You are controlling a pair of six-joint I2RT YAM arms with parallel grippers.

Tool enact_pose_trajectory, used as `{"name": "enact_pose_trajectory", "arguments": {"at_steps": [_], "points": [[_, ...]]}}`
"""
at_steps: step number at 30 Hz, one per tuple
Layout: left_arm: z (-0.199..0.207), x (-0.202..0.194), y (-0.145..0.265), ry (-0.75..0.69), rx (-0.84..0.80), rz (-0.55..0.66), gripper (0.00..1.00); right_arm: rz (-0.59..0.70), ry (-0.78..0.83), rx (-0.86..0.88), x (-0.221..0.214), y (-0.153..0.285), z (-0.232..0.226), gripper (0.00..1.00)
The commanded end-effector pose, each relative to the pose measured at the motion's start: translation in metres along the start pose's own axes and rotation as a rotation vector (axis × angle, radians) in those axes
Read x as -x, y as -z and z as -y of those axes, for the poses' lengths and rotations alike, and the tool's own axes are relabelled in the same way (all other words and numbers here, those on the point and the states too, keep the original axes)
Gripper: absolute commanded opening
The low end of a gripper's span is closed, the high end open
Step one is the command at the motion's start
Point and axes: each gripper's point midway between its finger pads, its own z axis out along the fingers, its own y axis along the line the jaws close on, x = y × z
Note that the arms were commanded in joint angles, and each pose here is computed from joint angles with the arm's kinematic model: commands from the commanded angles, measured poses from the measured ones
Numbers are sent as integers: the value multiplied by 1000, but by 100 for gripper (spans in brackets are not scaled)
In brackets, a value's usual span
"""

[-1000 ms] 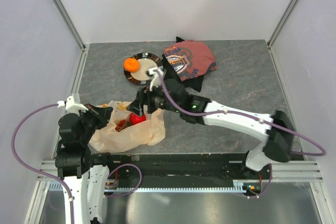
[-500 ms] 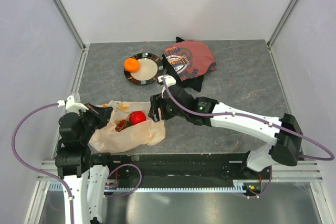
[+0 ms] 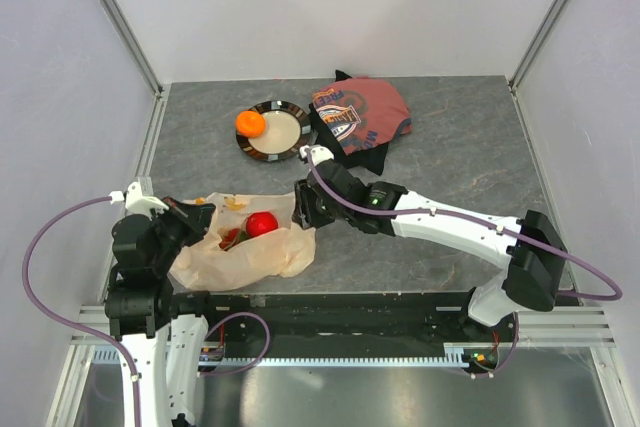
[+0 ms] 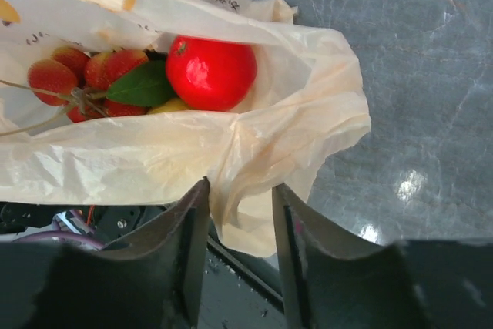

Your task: Place the fruits into the plastic bag

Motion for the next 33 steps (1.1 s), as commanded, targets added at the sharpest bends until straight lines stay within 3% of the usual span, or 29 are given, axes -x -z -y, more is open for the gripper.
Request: {"name": "enact_pose_trajectory", "arguments": {"at_steps": [1, 4, 12, 17, 22, 28, 33], "points": [[4, 3, -2, 2, -12, 1, 2, 111, -21, 133, 29, 4, -13, 32], [9, 6, -4, 5, -36, 5, 2, 202, -27, 189, 51, 19, -18, 0], [80, 60, -1, -168, -245, 7, 2, 635, 90, 207, 162, 149, -35, 0], [122, 93, 13, -205, -351, 49, 2, 756, 92, 186, 191, 208, -34, 0], [149, 96, 16, -145, -465, -16, 2, 842, 56, 196, 204, 247, -32, 0], [141, 73, -18, -87, -510, -151, 2, 872, 47, 104, 201, 254, -10, 0], [128, 40, -48, -97, -496, -261, 1, 795, -39, -118, 159, 209, 47, 0]]}}
